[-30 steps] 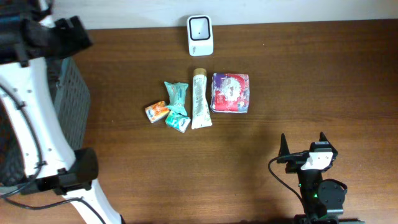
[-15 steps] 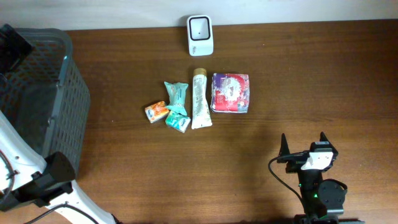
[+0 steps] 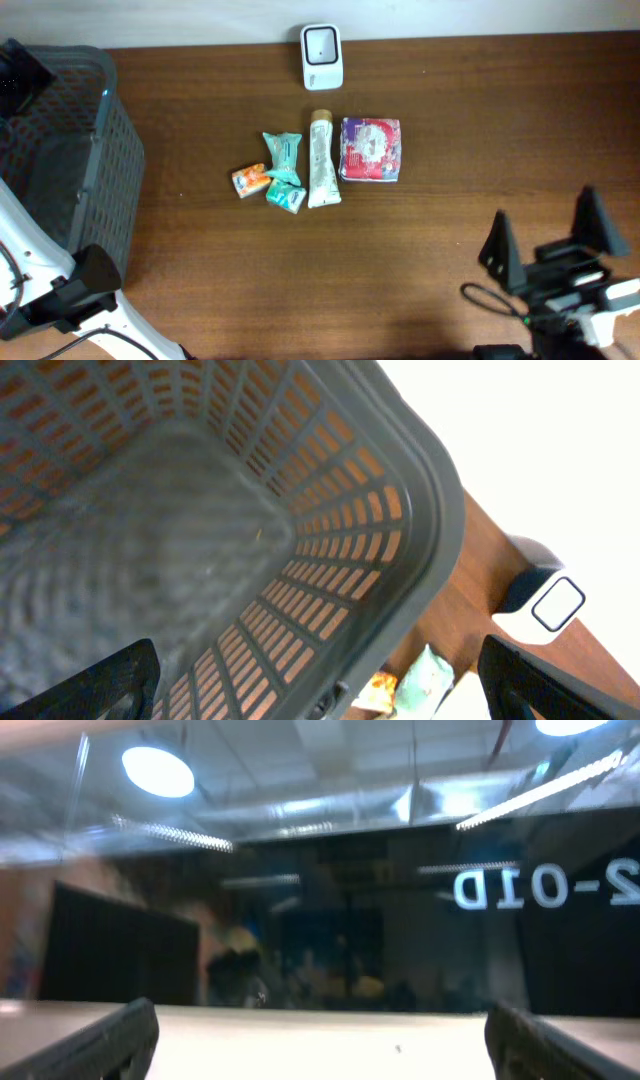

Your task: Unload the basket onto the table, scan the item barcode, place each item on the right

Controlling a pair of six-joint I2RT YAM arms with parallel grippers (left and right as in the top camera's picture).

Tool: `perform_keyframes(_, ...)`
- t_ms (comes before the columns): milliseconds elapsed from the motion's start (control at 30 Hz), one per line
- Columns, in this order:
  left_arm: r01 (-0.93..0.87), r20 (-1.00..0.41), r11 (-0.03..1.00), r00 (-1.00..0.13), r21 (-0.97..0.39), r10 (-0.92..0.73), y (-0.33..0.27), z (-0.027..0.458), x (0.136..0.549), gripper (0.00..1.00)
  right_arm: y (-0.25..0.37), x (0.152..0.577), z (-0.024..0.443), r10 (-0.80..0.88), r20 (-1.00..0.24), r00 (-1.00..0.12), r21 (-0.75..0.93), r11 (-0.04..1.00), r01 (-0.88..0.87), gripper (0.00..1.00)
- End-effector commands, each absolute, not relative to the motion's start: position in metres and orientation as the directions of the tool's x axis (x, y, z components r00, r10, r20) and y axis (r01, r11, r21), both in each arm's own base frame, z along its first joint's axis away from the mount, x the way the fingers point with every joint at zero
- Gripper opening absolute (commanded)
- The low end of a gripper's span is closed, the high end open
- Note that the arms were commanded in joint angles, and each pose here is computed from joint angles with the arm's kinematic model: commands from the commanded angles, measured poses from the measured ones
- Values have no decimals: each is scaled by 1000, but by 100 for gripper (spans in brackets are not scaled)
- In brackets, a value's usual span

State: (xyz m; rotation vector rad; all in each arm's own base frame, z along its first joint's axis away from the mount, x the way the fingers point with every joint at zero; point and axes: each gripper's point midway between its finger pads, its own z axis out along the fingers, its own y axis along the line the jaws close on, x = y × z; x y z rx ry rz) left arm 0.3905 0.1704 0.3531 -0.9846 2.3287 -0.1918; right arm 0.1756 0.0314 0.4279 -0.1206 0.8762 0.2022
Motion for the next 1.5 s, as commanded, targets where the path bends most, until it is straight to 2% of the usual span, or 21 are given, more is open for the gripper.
perform_keyframes(0, -597, -492, 715, -528, -365, -692, 168, 364, 388, 99, 28, 245, 454, -5, -936, 352, -65, 985, -159, 99)
perform_keyframes(67, -597, -492, 715, -528, -365, -692, 168, 364, 388, 99, 36, 313, 431, 2, -991, -133, 31, 976, -217, 99)
perform_keyframes(100, -597, -492, 715, -528, -365, -692, 168, 364, 388, 99, 48, 330, 426, 4, -958, -286, 87, 956, -279, 99)
perform_keyframes(167, -597, -492, 715, -528, -365, -692, 168, 364, 388, 99, 87, 348, 420, 7, -876, -482, 258, 851, -457, 99)
perform_keyframes(200, -597, -492, 715, -528, -365, -692, 168, 364, 388, 99, 106, 356, 410, 8, -822, -569, 366, 773, -518, 99)
perform_keyframes(267, -597, -492, 715, -528, -365, -692, 168, 364, 388, 99, 116, 374, 376, 9, -739, -673, 475, 716, -512, 99)
perform_keyframes(300, -597, -492, 715, -528, -365, -692, 168, 364, 388, 99, 117, 390, 343, 10, -660, -751, 533, 710, -459, 99)
perform_keyframes(433, -597, -492, 715, -528, -365, -692, 168, 364, 388, 99, 108, 431, 239, 21, -427, -904, 599, 755, -266, 99)
perform_keyframes(600, -597, -492, 715, -528, -365, -692, 168, 364, 388, 99, 107, 449, 136, 27, -187, -982, 650, 753, -103, 99)
perform_keyframes(733, -597, -492, 715, -528, -365, -692, 168, 364, 388, 99, 87, 444, 79, 28, -70, -997, 540, 842, -14, 99)
perform_keyframes(767, -597, -492, 715, -528, -365, -692, 168, 364, 388, 99, 87, 442, 74, 21, -60, -998, 540, 842, -15, 99)
perform_keyframes(900, -597, -492, 715, -528, -365, -692, 168, 364, 388, 99, 99, 424, 45, -29, -21, -999, 607, 794, -36, 78)
perform_keyframes(933, -597, -492, 715, -528, -365, -692, 168, 364, 388, 99, 109, 420, 45, -61, -46, -997, 664, 744, -76, 78)
perform_keyframes(1067, -597, -492, 715, -528, -365, -692, 168, 364, 388, 99, 126, 412, 22, -81, -77, -994, 696, 709, -112, 82)
perform_keyframes(1100, -597, -492, 715, -528, -365, -692, 168, 364, 388, 99, 131, 412, 21, -87, -87, -992, 706, 698, -123, 72)
perform_keyframes(1133, -597, -492, 715, -528, -365, -692, 168, 364, 388, 99, 139, 411, 22, -102, -98, -990, 712, 687, -141, 11)
perform_keyframes(1167, -597, -492, 715, -528, -365, -692, 168, 364, 388, 99, 141, 411, 23, -106, -100, -989, 712, 686, -145, 4)
perform_keyframes(1267, -597, -492, 715, -528, -365, -692, 168, 364, 388, 99, 139, 425, 57, -110, -136, -985, 691, 701, -173, 4)
perform_keyframes(1333, -597, -492, 715, -528, -365, -692, 168, 364, 388, 99, 122, 434, 81, -127, -171, -977, 562, 802, -203, 4)
perform_keyframes(1400, -597, -492, 715, -528, -365, -692, 168, 364, 388, 99, 97, 438, 110, -147, -190, -971, 341, 917, -205, 4)
perform_keyframes(1467, -597, -492, 715, -528, -365, -692, 168, 364, 388, 99, 60, 429, 120, -52, -144, -988, 28, 998, -56, 4)
